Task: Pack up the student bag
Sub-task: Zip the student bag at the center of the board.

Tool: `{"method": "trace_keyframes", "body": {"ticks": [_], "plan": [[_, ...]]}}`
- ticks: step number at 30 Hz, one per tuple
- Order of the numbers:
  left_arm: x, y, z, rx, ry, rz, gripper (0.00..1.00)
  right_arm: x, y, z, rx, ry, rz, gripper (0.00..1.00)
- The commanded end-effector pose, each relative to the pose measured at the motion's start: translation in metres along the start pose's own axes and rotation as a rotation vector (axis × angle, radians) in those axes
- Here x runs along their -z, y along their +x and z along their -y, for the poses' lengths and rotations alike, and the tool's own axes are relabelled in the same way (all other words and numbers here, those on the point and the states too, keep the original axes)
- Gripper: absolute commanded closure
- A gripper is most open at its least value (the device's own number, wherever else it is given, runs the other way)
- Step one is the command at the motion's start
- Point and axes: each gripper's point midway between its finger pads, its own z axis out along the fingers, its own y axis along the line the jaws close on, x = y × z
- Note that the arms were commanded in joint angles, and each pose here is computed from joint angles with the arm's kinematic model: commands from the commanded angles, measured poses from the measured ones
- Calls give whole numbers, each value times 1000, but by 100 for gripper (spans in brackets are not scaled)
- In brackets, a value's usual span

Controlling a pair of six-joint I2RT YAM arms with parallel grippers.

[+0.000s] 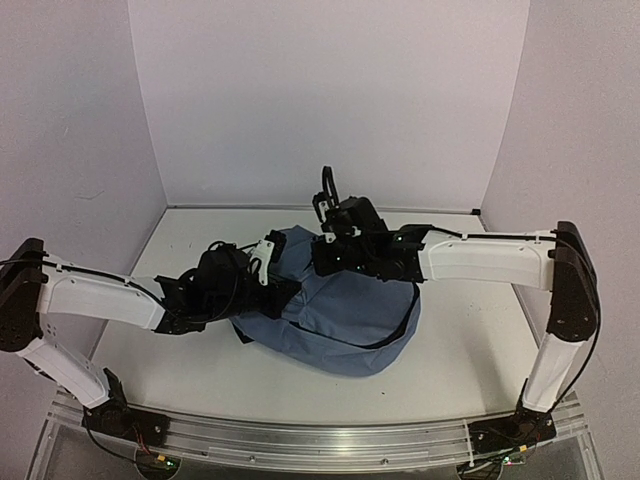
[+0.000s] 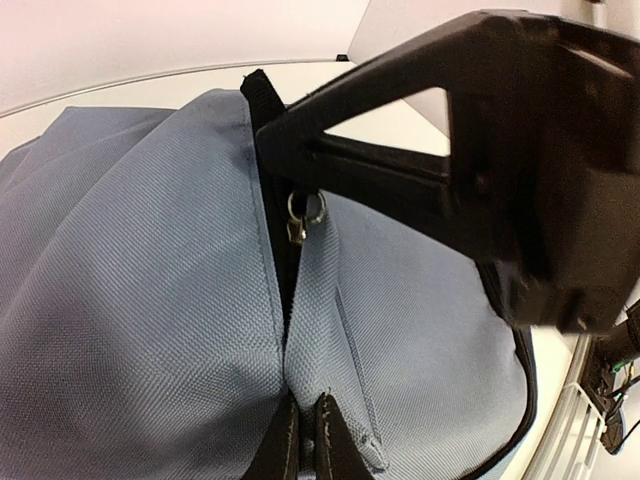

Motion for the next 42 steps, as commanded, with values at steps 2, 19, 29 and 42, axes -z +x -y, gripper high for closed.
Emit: {"method": "trace_keyframes", "body": {"ticks": [2,19,29,42], "plan": [[15,22,-10,3,-40,-90,100,-2,-75,73,-126,170,200,100],[33,20,-11,-3,-48,-108,100,-63,-35,131,-241,131,65,100],[29,22,-12,23,-55,-139,100,-68,-27,141,-249,109,38,100],[51,-51,-66,194,-32,-124,9,-13,-46,152,-148,32,58,2]]}}
